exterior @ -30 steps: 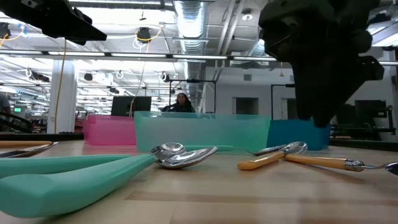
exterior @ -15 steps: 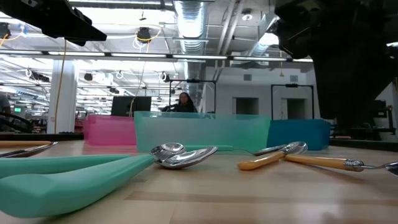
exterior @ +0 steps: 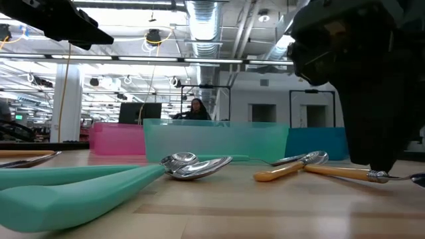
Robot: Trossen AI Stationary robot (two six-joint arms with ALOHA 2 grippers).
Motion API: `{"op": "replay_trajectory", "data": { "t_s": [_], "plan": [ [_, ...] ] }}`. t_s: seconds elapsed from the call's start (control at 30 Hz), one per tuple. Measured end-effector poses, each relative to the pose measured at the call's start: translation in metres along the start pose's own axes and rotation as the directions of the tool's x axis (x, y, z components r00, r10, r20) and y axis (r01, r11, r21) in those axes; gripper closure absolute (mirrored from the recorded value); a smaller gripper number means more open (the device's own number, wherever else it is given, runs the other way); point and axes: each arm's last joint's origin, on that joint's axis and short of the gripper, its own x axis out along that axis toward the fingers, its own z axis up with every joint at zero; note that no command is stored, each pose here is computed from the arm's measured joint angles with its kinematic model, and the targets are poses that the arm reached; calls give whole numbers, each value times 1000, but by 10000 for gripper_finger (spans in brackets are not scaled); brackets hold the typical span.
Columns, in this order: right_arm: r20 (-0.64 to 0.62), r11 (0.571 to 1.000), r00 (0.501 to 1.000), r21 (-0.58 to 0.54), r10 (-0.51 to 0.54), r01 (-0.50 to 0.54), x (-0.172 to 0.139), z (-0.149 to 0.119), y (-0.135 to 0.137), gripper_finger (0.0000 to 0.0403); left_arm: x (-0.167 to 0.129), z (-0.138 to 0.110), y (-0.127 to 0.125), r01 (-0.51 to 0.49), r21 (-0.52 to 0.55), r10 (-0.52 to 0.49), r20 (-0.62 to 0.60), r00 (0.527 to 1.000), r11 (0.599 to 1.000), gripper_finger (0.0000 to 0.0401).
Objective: Sort silverware by color (type)
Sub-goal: Put the bottom orange spoon into the red bin
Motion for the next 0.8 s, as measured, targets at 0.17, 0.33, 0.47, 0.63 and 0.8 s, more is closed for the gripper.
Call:
{"op": "replay_trajectory", "data": {
  "t_s": [0.17, 0.33, 0.47, 0.63, 0.8],
  "plan": [
    [-1, 1000, 1000, -3, 0, 0, 1, -1, 1, 219, 0, 0, 0, 0, -4, 0, 0, 1000, 1000, 401],
    [-3, 998, 999, 9, -54, 54, 0, -4, -4, 221, 0, 0, 0, 0, -4, 0, 0, 1000, 1000, 401],
    [-4, 998, 998, 17, -68, 68, 0, -4, -5, 230, 0, 0, 0, 0, -4, 0, 0, 1000, 1000, 401],
    [1, 999, 999, 11, -44, 44, 0, -4, -3, 239, 0, 0, 0, 0, 1, 0, 0, 1000, 1000, 401],
    [2, 999, 999, 14, -40, 40, 0, -4, -3, 241, 0, 0, 0, 0, 1, 0, -1, 1000, 1000, 401]
  ]
}}
